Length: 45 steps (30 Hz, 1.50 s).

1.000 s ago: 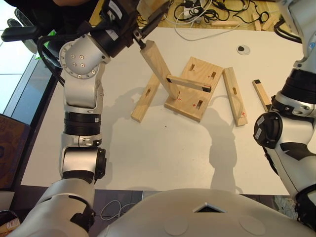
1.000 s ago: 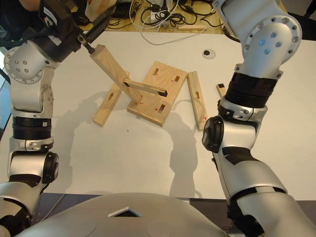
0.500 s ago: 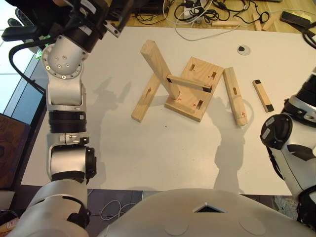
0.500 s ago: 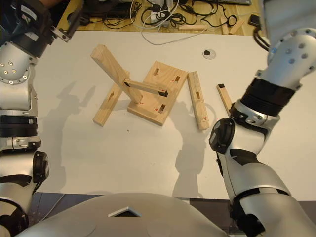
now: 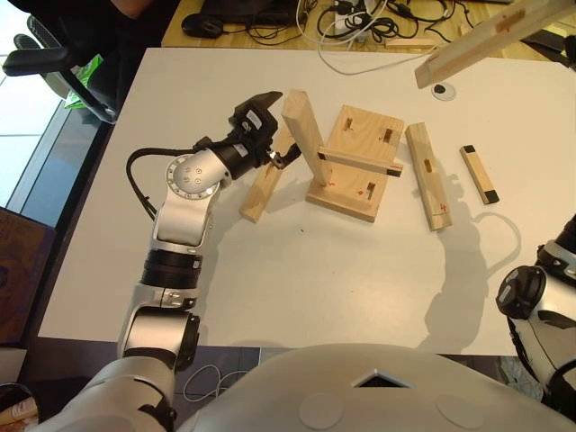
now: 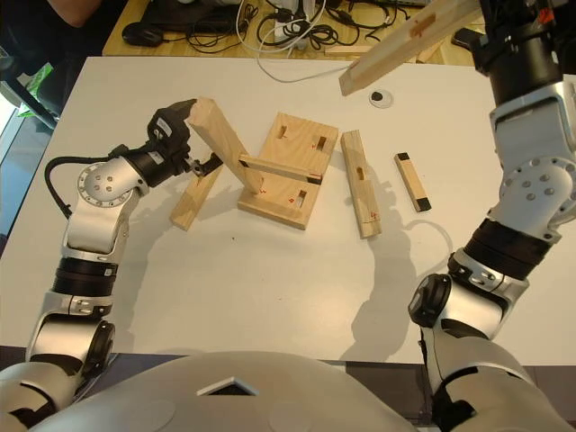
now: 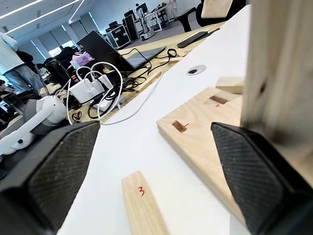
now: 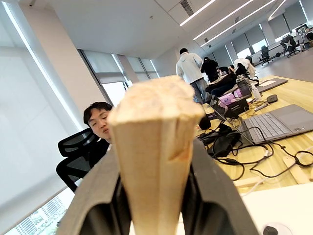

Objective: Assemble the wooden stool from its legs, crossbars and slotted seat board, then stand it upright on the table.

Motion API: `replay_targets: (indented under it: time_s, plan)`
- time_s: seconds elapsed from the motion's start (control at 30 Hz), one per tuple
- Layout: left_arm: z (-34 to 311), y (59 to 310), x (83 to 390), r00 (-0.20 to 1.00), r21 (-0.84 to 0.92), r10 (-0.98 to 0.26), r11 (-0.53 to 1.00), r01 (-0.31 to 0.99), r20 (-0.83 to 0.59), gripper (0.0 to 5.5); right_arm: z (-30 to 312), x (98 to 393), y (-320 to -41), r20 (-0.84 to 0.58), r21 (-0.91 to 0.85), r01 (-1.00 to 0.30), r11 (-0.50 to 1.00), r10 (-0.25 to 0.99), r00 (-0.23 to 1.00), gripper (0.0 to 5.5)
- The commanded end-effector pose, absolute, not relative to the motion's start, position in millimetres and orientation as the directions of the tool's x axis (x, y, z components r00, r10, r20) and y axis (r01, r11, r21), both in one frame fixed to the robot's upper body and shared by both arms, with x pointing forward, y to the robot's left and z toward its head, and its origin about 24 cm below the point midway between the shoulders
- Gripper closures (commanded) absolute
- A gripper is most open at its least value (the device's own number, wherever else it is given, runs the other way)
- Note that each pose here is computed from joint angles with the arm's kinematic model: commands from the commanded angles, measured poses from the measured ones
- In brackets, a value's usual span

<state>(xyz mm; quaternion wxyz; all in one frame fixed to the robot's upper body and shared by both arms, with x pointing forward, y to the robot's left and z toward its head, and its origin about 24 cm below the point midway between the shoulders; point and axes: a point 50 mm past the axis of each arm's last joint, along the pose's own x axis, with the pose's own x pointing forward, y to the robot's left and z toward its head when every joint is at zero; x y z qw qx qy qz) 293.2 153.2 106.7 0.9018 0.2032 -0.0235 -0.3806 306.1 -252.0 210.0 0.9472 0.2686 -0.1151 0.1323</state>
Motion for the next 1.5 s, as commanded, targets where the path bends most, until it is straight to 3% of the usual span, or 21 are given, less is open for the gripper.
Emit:
replay_targets:
  time_s: [0.03, 0.17, 0.37, 0.5, 0.67, 0.8, 0.97, 1.5]
  plan:
    - [101.6, 144.4, 281.9, 0.653, 0.343, -0.743, 0.581, 0.738, -0.147, 1.28, 187.2, 297.1, -261.7, 0.198, 0.517, -0.253, 0.818, 0.173, 0.965, 4.49]
    - [98.9, 137.0, 269.6, 0.611, 0.295, -0.775, 0.553, 0.780, -0.162, 1.28, 167.1, 277.6, -256.1, 0.129, 0.578, -0.281, 0.766, 0.254, 0.959, 4.49]
    - [98.0, 128.6, 256.2, 0.582, 0.249, -0.794, 0.536, 0.806, -0.176, 1.28, 156.5, 268.1, -258.0, 0.088, 0.631, -0.275, 0.726, 0.285, 0.954, 4.49]
    - [97.2, 135.6, 257.6, 0.614, 0.256, -0.765, 0.564, 0.785, -0.195, 1.28, 151.9, 265.8, -260.2, 0.069, 0.634, -0.262, 0.728, 0.284, 0.956, 4.49]
    - [109.8, 174.2, 289.6, 0.837, 0.296, -0.536, 0.787, 0.541, -0.106, 1.28, 145.7, 263.0, -262.8, 0.048, 0.635, -0.246, 0.732, 0.280, 0.959, 4.49]
    - [104.0, 189.8, 299.9, 0.945, 0.010, -0.328, 0.945, 0.327, 0.001, 1.28, 140.9, 261.4, -260.1, 0.032, 0.637, -0.246, 0.731, 0.294, 0.955, 4.49]
    - [85.7, 190.9, 296.7, 0.984, -0.269, -0.178, 0.947, 0.175, 0.015, 1.28, 136.8, 261.7, -256.3, 0.019, 0.638, -0.244, 0.730, 0.303, 0.953, 4.49]
    - [68.6, 193.3, 289.4, 0.993, -0.335, -0.118, 0.936, 0.111, 0.000, 1.28, 126.2, 255.6, -248.5, -0.016, 0.633, -0.250, 0.733, 0.335, 0.942, 4.49]
